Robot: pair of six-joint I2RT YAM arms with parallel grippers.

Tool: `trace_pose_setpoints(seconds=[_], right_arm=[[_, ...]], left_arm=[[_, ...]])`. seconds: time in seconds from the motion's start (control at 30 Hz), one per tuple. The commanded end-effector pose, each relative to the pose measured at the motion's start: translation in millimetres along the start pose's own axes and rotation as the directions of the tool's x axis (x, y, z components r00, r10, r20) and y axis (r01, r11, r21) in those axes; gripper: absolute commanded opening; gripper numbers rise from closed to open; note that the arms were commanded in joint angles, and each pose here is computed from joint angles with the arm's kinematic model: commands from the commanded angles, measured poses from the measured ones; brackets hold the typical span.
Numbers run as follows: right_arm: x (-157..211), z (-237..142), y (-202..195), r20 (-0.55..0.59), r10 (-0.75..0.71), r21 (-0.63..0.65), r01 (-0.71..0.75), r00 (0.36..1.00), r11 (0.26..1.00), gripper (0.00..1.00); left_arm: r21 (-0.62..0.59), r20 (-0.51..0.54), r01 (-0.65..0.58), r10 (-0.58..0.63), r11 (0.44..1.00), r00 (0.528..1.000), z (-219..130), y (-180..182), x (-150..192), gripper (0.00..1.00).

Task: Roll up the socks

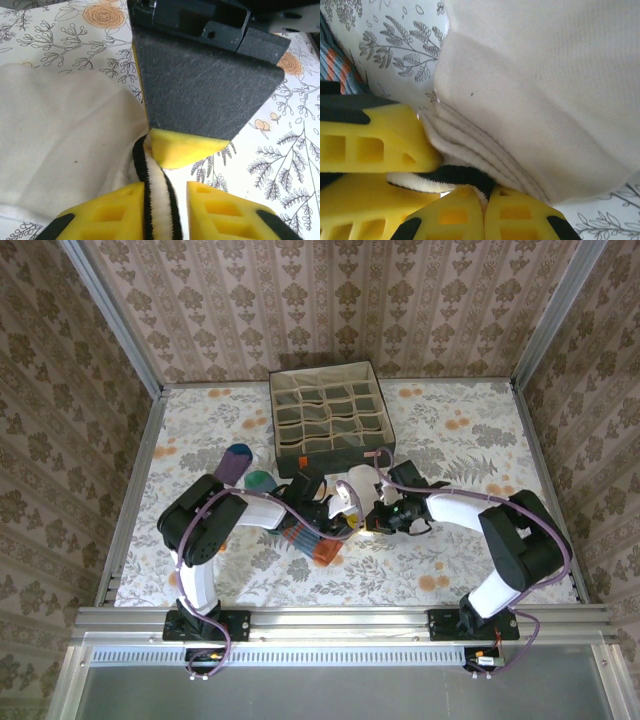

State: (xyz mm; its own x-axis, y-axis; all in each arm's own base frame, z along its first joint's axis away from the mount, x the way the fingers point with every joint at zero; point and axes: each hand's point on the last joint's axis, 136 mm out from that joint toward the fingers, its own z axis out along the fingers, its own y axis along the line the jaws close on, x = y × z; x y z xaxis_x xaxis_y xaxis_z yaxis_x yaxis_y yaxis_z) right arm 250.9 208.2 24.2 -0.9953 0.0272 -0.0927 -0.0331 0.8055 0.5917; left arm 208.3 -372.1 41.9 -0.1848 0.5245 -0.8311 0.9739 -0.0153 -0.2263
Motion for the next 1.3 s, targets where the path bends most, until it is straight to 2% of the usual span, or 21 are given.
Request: trace_pose_setpoints(seconds=[0.0,0.07,0.27,0.33,0.47,0.57,0.67,0.83,0.93,1.0,1.03,1.17,1.27], right_arm=[[36.3,2.0,-32.0,-0.094,0.105,0.103,-0.095,0.99,0.99,0.0],[39.1,-1.3,-27.7,-0.093,0.109,0.081,-0.102,0.99,0.991,0.0],[53.7,-18.5,-18.3,-0.102,0.147,0.056,-0.141,0.984,0.988,0.01],[56.0,-22.9,-20.2,-0.099,0.151,0.076,-0.144,0.984,0.987,0.11],[47.4,-23.5,-25.0,-0.055,0.135,0.102,-0.129,0.989,0.986,0.26],[40.8,-16.2,-29.2,-0.043,0.125,0.112,-0.12,0.991,0.986,0.32],[33.1,-11.5,-34.4,-0.016,0.109,0.131,-0.106,0.994,0.986,0.32],[26.9,-8.5,-39.1,-0.007,0.089,0.166,-0.086,0.996,0.982,0.19],[31.7,-6.5,-49.2,-0.03,0.097,0.219,-0.088,0.995,0.972,0.08],[35.9,-4.2,-54.0,-0.058,0.105,0.244,-0.088,0.993,0.966,0.02],[37.7,-3.8,-56.8,-0.069,0.11,0.26,-0.089,0.992,0.962,0.0],[47.2,-3.6,-69.4,-0.131,0.132,0.333,-0.082,0.983,0.939,0.0],[48.0,-2.9,-73.4,-0.153,0.133,0.358,-0.07,0.979,0.931,0.0]], left_arm=[[0.071,-0.05,0.068,-0.065,0.995,0.997,2.8,-10.7,12.5,0.11],[0.092,-0.061,0.09,-0.084,0.992,0.995,3.0,-13.4,11.1,0.01],[0.179,-0.082,0.227,-0.215,0.957,0.973,0.6,-28.0,1.6,0.0],[0.209,-0.094,0.286,-0.272,0.935,0.958,1.0,-33.5,1.6,0.0],[0.216,-0.119,0.4,-0.383,0.891,0.916,5.5,-30.8,6.8,0.0],[0.205,-0.142,0.473,-0.453,0.857,0.88,10.1,-24.0,10.3,0.0],[0.166,-0.158,0.514,-0.492,0.842,0.856,13.7,-15.7,14.6,0.0],[0.107,-0.177,0.554,-0.532,0.826,0.828,16.0,-4.4,22.8,0.0],[0.097,-0.175,0.54,-0.52,0.836,0.836,15.7,-4.0,24.0,0.0],[0.087,-0.168,0.503,-0.485,0.86,0.858,14.2,-4.8,23.0,0.0],[0.078,-0.164,0.478,-0.462,0.875,0.872,12.4,-5.5,21.9,0.06],[0.056,-0.113,0.303,-0.296,0.951,0.949,-1.6,-9.3,5.0,0.14],[0.028,-0.058,0.121,-0.119,0.992,0.991,-16.8,-13.5,-12.6,0.19]])
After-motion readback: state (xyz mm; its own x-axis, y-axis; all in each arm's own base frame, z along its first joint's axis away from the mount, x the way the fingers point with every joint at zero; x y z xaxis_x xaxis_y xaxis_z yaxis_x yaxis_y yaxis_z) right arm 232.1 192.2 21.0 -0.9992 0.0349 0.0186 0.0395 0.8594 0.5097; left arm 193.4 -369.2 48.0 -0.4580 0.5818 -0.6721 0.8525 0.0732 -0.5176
